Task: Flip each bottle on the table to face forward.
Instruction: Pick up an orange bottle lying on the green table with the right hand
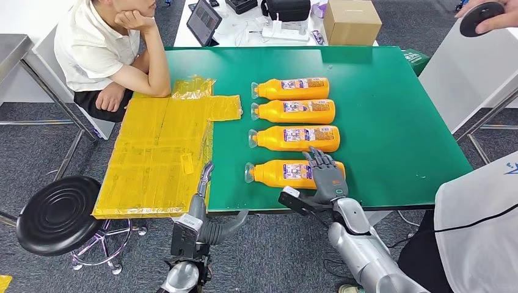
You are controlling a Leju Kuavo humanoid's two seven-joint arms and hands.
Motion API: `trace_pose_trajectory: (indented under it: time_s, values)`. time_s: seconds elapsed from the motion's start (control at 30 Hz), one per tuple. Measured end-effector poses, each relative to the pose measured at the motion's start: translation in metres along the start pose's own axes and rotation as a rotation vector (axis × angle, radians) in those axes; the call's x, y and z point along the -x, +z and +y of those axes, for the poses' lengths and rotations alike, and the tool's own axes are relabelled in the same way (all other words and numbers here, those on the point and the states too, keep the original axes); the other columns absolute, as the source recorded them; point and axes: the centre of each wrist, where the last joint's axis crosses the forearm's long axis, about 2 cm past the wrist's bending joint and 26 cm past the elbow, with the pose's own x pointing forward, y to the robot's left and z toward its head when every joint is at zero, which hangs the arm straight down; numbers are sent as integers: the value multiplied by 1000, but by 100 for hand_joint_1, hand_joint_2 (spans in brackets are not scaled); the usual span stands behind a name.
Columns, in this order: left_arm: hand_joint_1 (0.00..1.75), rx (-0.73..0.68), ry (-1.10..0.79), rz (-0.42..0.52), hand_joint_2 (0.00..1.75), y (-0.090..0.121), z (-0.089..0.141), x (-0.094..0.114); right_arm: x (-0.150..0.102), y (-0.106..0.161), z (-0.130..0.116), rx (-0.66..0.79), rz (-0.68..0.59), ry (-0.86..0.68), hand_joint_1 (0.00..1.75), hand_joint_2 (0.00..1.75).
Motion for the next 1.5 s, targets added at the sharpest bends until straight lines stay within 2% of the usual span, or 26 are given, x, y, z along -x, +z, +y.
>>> trace_pose_trajectory:
  time_s: [0.5,0.7,1.17,1.2,1.3,1.33,1.5]
  values:
    - [0,18,2,-3,175,0,-2,-1,-5,-4,-1,-33,29,-38,0,175]
    - [0,12,-2,-5,175,-4,-1,-2,9,-31,-13,-192,179,25,0,175]
    - [0,12,-6,1,175,-4,-1,-4,8,-38,-17,-255,194,53,0,175]
    - [0,12,-6,1,175,-4,-1,-4,8,-38,-17,-257,194,53,27,175]
    - [0,13,-9,3,175,-3,-2,-5,8,-38,-17,-279,194,49,158,175]
    - [0,14,-10,4,175,-3,-2,-5,8,-39,-17,-291,192,45,175,175]
    - [0,19,-4,5,175,-2,-2,-7,8,-40,-18,-334,174,-10,175,175]
